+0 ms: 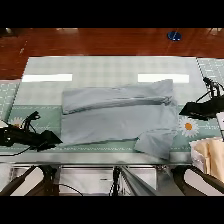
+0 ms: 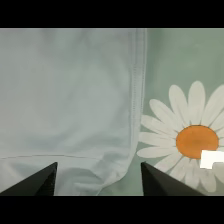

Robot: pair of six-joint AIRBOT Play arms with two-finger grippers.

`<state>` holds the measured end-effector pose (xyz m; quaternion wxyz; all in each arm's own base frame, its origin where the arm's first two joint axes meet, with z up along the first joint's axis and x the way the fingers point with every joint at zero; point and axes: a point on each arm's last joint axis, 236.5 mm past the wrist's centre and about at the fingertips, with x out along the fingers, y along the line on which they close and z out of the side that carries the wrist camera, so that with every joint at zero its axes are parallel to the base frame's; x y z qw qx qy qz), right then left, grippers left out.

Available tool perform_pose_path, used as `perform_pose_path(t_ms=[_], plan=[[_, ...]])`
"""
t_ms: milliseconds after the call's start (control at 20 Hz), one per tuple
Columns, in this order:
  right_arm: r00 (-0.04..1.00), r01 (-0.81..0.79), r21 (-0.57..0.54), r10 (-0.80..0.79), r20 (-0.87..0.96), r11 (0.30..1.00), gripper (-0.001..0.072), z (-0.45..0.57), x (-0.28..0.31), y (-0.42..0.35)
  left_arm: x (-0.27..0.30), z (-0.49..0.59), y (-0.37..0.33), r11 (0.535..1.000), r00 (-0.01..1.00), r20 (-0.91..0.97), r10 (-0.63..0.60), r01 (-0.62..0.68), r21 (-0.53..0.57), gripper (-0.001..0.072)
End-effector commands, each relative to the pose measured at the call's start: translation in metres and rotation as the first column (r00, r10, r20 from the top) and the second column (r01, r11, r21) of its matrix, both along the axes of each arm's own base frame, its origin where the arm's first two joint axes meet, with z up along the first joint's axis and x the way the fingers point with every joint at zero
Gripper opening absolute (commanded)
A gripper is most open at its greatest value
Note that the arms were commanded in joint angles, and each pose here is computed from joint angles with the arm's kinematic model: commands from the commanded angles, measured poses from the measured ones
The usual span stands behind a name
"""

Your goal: Fold the shirts.

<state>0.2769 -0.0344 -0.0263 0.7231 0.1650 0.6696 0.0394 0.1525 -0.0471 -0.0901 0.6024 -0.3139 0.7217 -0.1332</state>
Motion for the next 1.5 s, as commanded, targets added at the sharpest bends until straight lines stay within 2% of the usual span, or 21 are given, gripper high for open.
perform_pose_path(t_ms=[0,100,150,200,250,350,550,700,900,950,1250,1350,1450], plan=[[1.000,-0.008,0.021,0.008,-0.025,1.000,0.0578,0.001,-0.007,0.005,0.006,-0.021,0.002,1.000,0.999,-0.045,0.030,-0.030,0.001,0.0551],[1.000,-0.010,0.022,0.010,-0.023,1.000,0.0577,0.005,-0.010,0.006,0.016,-0.031,0.001,0.998,0.997,-0.046,0.068,-0.067,0.020,0.0496],[1.000,-0.005,0.018,0.005,-0.015,1.000,0.0577,0.007,-0.009,0.006,0.026,-0.035,-0.002,0.996,0.996,-0.021,0.082,-0.081,0.031,0.0432],[1.000,0.001,0.015,-0.001,-0.006,1.000,0.0575,0.011,-0.009,0.006,0.034,-0.039,-0.003,0.995,0.996,0.001,0.092,-0.092,0.050,0.0330],[1.000,0.009,0.013,-0.009,-0.003,1.000,0.0574,0.014,-0.011,0.006,0.040,-0.044,-0.003,0.991,0.994,0.012,0.107,-0.107,0.081,0.0177],[1.000,0.002,0.005,-0.002,0.014,1.000,0.0574,0.024,-0.015,0.008,0.042,-0.046,-0.005,0.992,0.997,0.034,0.076,-0.079,0.096,0.0026],[0.999,0.013,-0.061,-0.009,0.052,0.998,0.0574,0.038,-0.021,-0.002,0.022,-0.039,-0.007,0.997,0.999,0.012,-0.031,0.030,0.065,0.0025],[0.999,0.013,-0.157,-0.018,-0.036,0.988,0.0581,0.024,-0.043,-0.031,0.021,-0.032,-0.007,0.997,0.999,0.028,-0.043,0.042,0.058,0.0025],[0.987,0.147,0.093,-0.139,-0.083,0.985,0.0570,-0.004,-0.065,-0.006,0.022,-0.029,-0.006,0.997,0.997,0.049,-0.053,0.050,0.063,0.0025],[0.981,0.173,0.120,-0.160,-0.106,0.978,0.0570,-0.011,-0.072,-0.003,0.022,-0.029,-0.006,0.997,0.997,0.051,-0.055,0.051,0.063,0.0025],[0.961,0.252,0.190,-0.223,-0.161,0.949,0.0563,-0.053,-0.091,0.024,0.023,-0.029,-0.005,0.996,0.997,0.055,-0.053,0.049,0.068,0.0026],[0.953,0.297,0.222,-0.273,-0.134,0.929,0.0516,-0.061,-0.083,0.031,0.023,-0.029,-0.005,0.996,0.997,0.055,-0.053,0.049,0.068,0.0025],[0.939,0.342,0.225,-0.323,-0.118,0.912,0.0516,-0.069,-0.078,0.032,0.023,-0.029,-0.005,0.996,0.997,0.055,-0.053,0.049,0.068,0.0026]])
